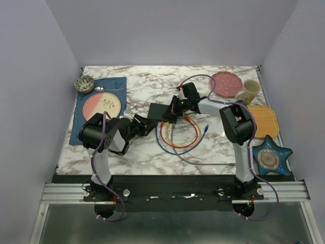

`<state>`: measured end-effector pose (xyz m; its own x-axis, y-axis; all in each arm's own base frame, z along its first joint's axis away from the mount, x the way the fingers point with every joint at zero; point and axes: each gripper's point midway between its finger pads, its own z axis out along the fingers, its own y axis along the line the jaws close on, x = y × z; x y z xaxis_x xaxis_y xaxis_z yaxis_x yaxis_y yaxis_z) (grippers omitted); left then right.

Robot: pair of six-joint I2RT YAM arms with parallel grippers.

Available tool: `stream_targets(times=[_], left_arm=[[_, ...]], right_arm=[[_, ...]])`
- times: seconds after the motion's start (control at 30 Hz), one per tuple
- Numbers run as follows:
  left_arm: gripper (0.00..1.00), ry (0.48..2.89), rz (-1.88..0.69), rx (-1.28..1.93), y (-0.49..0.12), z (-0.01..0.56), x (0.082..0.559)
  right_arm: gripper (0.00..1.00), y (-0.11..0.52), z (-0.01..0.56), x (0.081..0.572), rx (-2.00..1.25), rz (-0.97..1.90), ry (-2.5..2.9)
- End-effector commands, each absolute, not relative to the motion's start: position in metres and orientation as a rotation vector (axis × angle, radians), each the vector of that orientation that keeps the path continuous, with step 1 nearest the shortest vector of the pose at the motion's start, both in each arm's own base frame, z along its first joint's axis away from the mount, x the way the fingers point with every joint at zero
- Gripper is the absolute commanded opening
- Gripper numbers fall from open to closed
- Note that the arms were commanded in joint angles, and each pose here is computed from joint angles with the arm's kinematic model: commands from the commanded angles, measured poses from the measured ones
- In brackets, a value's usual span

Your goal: Pull the plug from the switch port

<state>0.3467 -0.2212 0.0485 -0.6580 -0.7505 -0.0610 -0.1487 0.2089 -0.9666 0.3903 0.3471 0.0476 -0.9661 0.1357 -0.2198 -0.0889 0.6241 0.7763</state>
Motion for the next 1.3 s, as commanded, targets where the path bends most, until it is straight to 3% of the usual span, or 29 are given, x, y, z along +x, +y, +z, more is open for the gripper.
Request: stream_targets(times=[0.0, 0.4, 0.93, 1.27], left_arm=[[0.53, 1.911, -1.471, -0.780, -0.220, 0.065, 0.359], [0.49, 1.940, -1.419, -0.812, -0.217, 0.048, 0.361], [0.33, 1.981, -1.336, -0.937, -0.210, 0.031, 0.369], [0.40, 2.025, -1.258, -0.981, -0.207, 0.027, 0.375]], right_arm=[[0.01, 0.348, 0.029, 0.390, 0.075, 1.255, 2.640], [0.01, 0.343, 0.015, 0.387, 0.108, 1.227, 2.672], [0.01, 0.341, 0.015, 0.385, 0.123, 1.216, 2.675], [0.01, 0.341, 0.014, 0.385, 0.132, 1.213, 2.679]])
